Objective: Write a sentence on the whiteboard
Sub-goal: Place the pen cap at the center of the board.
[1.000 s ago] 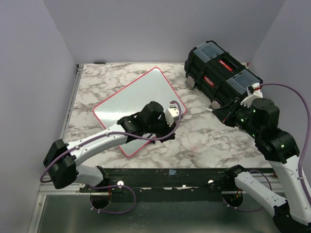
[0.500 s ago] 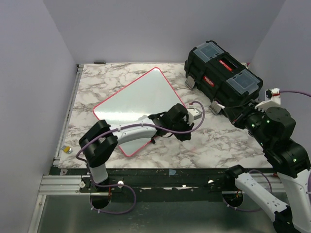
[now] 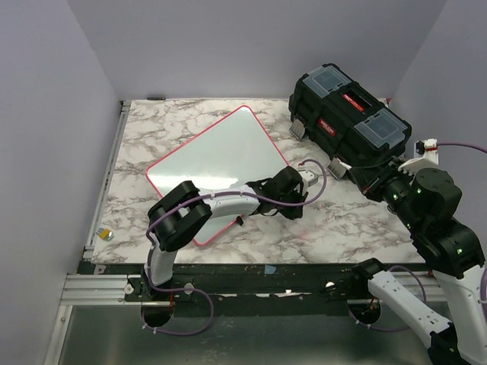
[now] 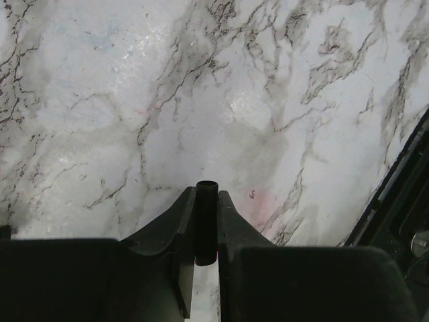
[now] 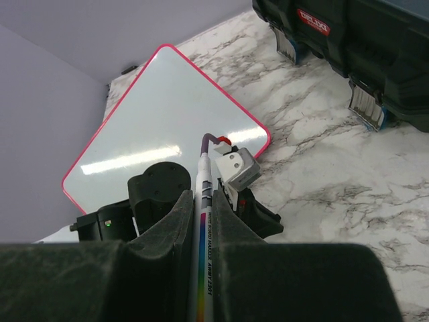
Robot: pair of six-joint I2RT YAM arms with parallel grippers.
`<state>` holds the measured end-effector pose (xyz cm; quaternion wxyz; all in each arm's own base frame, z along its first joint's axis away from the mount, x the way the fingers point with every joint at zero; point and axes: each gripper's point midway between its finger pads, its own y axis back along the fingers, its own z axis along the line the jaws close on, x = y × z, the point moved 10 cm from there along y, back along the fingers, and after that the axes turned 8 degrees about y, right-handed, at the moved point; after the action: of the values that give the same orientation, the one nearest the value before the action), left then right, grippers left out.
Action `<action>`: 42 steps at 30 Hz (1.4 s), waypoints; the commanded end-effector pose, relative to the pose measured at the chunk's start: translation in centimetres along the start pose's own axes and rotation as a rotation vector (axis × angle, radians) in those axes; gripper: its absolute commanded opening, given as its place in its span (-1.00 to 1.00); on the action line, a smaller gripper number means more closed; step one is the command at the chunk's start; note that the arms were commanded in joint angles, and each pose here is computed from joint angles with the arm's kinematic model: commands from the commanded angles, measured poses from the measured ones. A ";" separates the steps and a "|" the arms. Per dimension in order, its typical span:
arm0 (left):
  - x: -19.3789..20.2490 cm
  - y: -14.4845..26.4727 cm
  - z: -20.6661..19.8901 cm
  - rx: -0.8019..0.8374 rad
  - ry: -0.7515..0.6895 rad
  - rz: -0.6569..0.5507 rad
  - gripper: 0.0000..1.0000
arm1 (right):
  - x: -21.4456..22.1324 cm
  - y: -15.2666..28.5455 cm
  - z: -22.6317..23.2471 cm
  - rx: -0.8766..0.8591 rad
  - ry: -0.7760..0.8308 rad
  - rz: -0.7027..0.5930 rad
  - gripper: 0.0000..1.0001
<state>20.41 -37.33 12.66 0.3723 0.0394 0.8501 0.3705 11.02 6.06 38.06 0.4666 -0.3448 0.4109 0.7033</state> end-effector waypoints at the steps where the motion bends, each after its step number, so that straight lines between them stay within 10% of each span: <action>1: -0.9 -1.2 -0.1 -0.023 0.020 -0.061 -1.00 | 0.1 -0.3 0.0 -0.006 0.001 -0.012 -0.99; 26: 0.0 -1.7 0.4 -0.005 0.033 -0.099 -0.39 | 0.3 0.4 -0.2 0.000 -0.014 0.000 -0.99; 42: -2.5 6.4 -1.2 0.020 -0.115 -0.253 -0.14 | -0.3 0.9 0.0 0.003 -0.020 -0.005 -0.99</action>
<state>19.96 -35.91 15.19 0.4165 -0.0150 0.8471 0.3297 10.58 5.93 37.91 0.4702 -0.3389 0.4065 0.7063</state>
